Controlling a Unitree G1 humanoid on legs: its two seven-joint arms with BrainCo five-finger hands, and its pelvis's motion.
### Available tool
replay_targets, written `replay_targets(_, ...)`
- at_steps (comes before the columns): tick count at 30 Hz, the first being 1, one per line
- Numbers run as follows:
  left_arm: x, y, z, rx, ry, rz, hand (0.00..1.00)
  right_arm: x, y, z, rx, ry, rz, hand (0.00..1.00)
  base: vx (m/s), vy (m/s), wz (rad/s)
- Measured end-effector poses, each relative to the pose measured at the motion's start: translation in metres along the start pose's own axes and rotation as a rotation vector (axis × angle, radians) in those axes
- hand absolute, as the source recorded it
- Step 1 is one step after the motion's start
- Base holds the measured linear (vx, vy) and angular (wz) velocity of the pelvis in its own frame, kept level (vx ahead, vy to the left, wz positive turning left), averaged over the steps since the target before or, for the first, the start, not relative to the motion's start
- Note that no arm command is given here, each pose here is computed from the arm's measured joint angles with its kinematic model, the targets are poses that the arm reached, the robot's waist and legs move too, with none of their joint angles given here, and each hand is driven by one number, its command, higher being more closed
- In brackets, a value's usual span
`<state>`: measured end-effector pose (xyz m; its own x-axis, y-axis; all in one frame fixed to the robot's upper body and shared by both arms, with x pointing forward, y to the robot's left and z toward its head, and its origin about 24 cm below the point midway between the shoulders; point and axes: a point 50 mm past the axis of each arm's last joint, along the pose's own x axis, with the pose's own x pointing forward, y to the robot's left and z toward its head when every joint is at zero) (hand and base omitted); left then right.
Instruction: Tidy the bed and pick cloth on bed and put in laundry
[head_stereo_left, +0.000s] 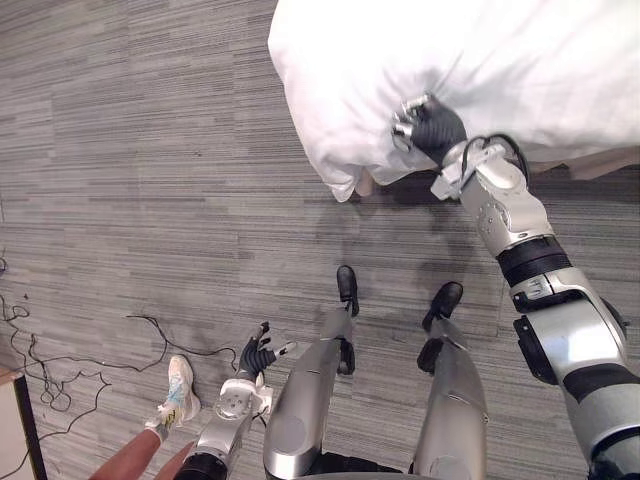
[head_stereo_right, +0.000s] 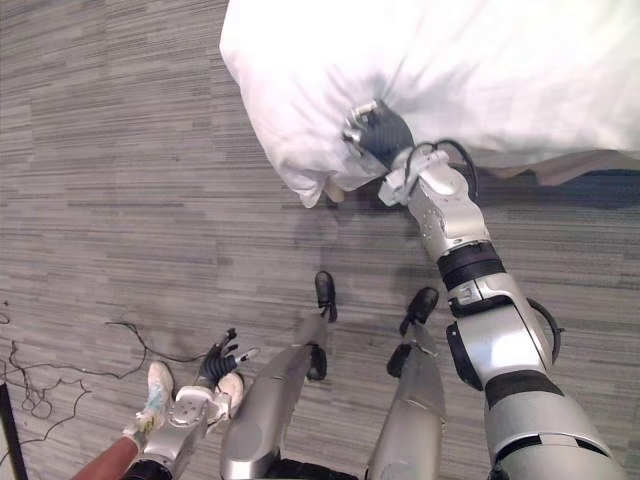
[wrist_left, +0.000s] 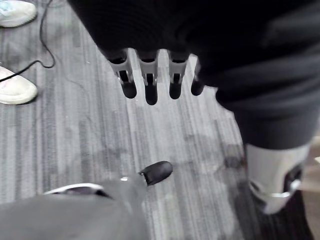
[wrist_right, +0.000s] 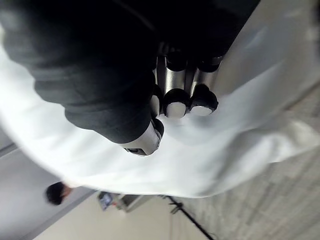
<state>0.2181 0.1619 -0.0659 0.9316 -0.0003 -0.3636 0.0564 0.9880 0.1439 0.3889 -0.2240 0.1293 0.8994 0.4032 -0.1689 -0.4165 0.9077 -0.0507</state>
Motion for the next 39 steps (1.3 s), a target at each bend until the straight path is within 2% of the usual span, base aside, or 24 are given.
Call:
replay_targets(3,-0.001,0.004,-0.001,0.013,-0.004,0.011,0.0,-0.009,0.01,-0.015,-0.057,-0.005,0.073,1.0,0.07,-0.021,-0.2)
replay_targets(6,-0.006,0.026,-0.008,0.021,0.013,0.085,0.0,-0.02,0.067,-0.017,-0.112,-0.163,0.3,1.0,0.07,-0.039,-0.52)
replay_targets(8,-0.009,0.048,-0.016,0.056,0.053,0.121,0.0,-0.028,0.102,-0.021,-0.087,-0.234,0.422,1.0,0.1,-0.069,-0.44)
replay_targets(9,-0.012,0.064,-0.022,0.095,0.089,0.143,0.0,-0.036,0.123,-0.037,-0.039,-0.23,0.485,1.0,0.12,-0.087,-0.34)
replay_targets(11,-0.015,0.076,-0.03,0.132,0.148,0.164,0.0,-0.044,0.142,-0.051,-0.003,-0.212,0.554,1.0,0.09,-0.072,-0.25)
replay_targets(13,-0.014,0.074,-0.034,0.158,0.179,0.154,0.0,-0.048,0.144,-0.042,-0.016,-0.253,0.575,1.0,0.07,-0.048,-0.06)
replay_targets(18,-0.011,0.061,-0.04,0.154,0.222,0.126,0.0,-0.029,0.12,0.018,-0.073,-0.439,0.466,1.0,0.0,-0.001,0.01)
replay_targets(20,-0.005,0.057,-0.033,0.16,0.196,0.111,0.0,-0.01,0.093,0.065,-0.094,-0.516,0.306,1.0,-0.07,0.01,0.04)
replay_targets(23,0.004,0.045,-0.024,0.163,0.166,0.072,0.0,-0.003,0.057,0.112,-0.06,-0.588,0.117,1.0,-0.07,0.009,0.1)
replay_targets(28,0.006,0.027,-0.022,0.147,0.16,0.018,0.0,-0.013,0.02,0.149,-0.054,-0.647,-0.095,1.0,-0.04,0.01,0.21)
replay_targets(34,0.01,0.011,-0.01,0.104,0.121,-0.032,0.0,-0.029,0.014,0.192,-0.069,-0.797,-0.159,1.0,-0.05,0.006,0.09)
replay_targets(39,0.012,0.002,0.002,0.074,0.061,-0.081,0.0,-0.03,0.003,0.189,-0.008,-0.793,-0.194,1.0,-0.05,0.018,0.02)
